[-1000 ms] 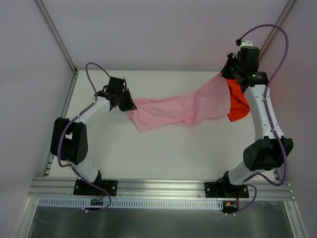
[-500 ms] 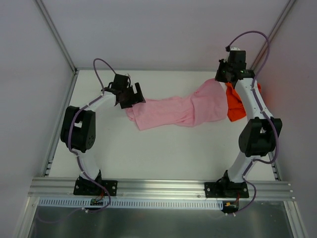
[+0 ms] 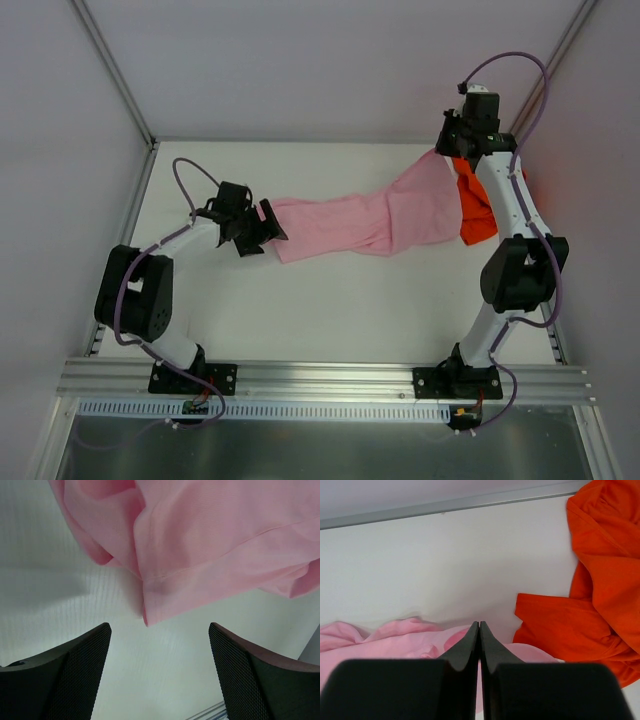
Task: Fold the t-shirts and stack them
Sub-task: Flatten out the tshirt
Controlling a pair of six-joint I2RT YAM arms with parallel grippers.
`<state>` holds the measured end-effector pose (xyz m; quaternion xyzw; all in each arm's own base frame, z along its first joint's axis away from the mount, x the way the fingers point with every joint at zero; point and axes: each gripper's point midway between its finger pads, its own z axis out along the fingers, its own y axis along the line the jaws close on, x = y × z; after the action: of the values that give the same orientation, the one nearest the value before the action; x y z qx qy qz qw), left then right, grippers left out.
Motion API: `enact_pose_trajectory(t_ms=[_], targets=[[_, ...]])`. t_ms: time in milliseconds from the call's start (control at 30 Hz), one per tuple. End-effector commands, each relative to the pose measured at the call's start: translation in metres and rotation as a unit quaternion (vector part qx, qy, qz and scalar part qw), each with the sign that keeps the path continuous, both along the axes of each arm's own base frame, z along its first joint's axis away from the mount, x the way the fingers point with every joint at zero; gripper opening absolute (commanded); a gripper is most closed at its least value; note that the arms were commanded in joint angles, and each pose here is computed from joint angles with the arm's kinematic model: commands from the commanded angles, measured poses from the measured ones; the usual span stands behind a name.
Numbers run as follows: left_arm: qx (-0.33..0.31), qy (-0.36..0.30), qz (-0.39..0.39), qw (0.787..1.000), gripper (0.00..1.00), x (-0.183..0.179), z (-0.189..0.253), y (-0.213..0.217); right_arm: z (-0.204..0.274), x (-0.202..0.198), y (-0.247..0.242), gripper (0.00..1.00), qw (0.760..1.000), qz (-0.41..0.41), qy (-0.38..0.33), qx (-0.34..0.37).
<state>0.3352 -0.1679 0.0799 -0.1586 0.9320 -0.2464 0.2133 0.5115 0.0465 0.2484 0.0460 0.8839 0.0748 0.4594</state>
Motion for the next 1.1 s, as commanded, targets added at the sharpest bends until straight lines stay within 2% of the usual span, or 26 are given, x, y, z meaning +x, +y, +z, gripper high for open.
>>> enact_pose_trajectory(t_ms=[0, 133, 467, 600, 700, 800, 900, 1067], targets=[[-0.059, 0.004, 0.020, 0.998, 0.79, 0.012, -0.006, -0.014, 0.015, 0.006, -0.004, 0.01, 1.000, -0.001, -0.017, -0.009], [-0.064, -0.023, 0.019, 0.998, 0.77, 0.033, -0.002, -0.019, 0.017, 0.004, -0.005, 0.01, 1.000, 0.000, -0.017, -0.012], [-0.068, -0.027, 0.018, 0.997, 0.54, 0.054, -0.012, -0.026, 0.019, 0.001, -0.007, 0.01, 1.000, -0.002, -0.017, -0.019], [-0.071, -0.037, 0.015, 0.997, 0.51, 0.058, -0.011, -0.027, 0.020, 0.001, -0.008, 0.01, 1.000, -0.002, -0.017, -0.020], [-0.072, -0.042, 0.012, 0.996, 0.38, 0.059, -0.009, -0.028, 0.020, 0.001, -0.008, 0.01, 1.000, -0.003, -0.017, -0.019], [-0.073, -0.055, 0.004, 0.996, 0.02, 0.061, -0.001, -0.029, 0.021, 0.001, -0.008, 0.01, 1.000, -0.005, -0.018, -0.019], [-0.058, -0.094, -0.006, 0.994, 0.00, 0.064, 0.022, -0.024, 0.024, 0.001, -0.007, 0.01, 1.000, -0.006, -0.022, -0.015], [0.004, -0.211, -0.038, 0.977, 0.00, 0.074, 0.106, -0.007, 0.053, -0.005, -0.006, 0.01, 0.999, -0.005, -0.046, -0.006]])
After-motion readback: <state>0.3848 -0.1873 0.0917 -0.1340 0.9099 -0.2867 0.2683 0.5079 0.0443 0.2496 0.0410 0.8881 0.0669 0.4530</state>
